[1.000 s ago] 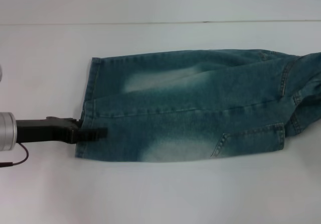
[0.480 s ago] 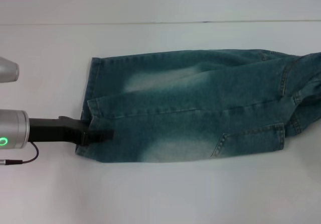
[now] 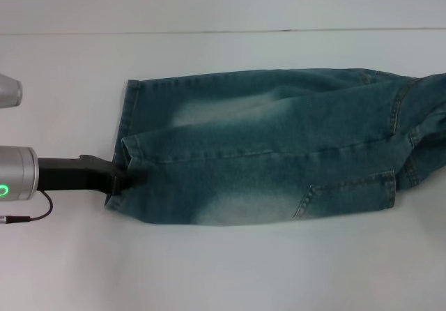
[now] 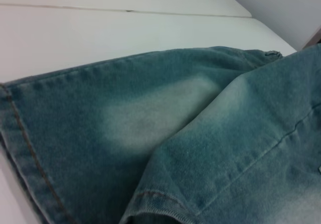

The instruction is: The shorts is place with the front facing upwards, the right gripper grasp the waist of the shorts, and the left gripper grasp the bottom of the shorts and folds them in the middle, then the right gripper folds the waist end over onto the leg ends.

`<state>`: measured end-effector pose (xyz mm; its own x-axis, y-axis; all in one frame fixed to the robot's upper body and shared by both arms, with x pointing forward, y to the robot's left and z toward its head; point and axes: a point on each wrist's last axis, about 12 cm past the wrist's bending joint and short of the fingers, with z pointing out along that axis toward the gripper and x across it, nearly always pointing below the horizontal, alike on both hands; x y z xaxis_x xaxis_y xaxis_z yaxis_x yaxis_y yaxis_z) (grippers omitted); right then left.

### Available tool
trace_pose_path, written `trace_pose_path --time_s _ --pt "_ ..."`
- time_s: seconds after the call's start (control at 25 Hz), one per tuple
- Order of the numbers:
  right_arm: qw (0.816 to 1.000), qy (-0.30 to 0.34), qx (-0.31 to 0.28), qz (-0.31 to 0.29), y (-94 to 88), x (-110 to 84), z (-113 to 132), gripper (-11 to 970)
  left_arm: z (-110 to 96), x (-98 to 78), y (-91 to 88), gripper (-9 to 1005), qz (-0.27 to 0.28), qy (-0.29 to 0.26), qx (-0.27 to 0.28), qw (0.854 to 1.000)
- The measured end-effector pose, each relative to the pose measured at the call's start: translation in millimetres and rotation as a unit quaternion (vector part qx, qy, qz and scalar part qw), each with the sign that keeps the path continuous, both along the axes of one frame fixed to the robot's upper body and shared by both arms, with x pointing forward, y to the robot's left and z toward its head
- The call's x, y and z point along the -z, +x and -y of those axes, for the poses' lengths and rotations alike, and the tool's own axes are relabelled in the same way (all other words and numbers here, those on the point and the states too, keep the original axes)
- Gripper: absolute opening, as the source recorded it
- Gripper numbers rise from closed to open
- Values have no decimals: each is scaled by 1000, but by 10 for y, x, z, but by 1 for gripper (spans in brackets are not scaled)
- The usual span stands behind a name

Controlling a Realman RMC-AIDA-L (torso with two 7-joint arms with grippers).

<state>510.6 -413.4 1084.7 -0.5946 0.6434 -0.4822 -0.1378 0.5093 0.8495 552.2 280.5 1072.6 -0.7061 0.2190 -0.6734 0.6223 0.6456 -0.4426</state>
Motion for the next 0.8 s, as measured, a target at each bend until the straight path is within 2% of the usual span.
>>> trace_pose_path --time_s 0.08,0.8 --pt "1000 2 -2 1 -9 0 -4 49 1 -10 7 50 2 -3 -2 1000" --pt "1000 16 -5 17 -9 -49 -17 48 -57 -194 117 34 49 -56 -33 997"
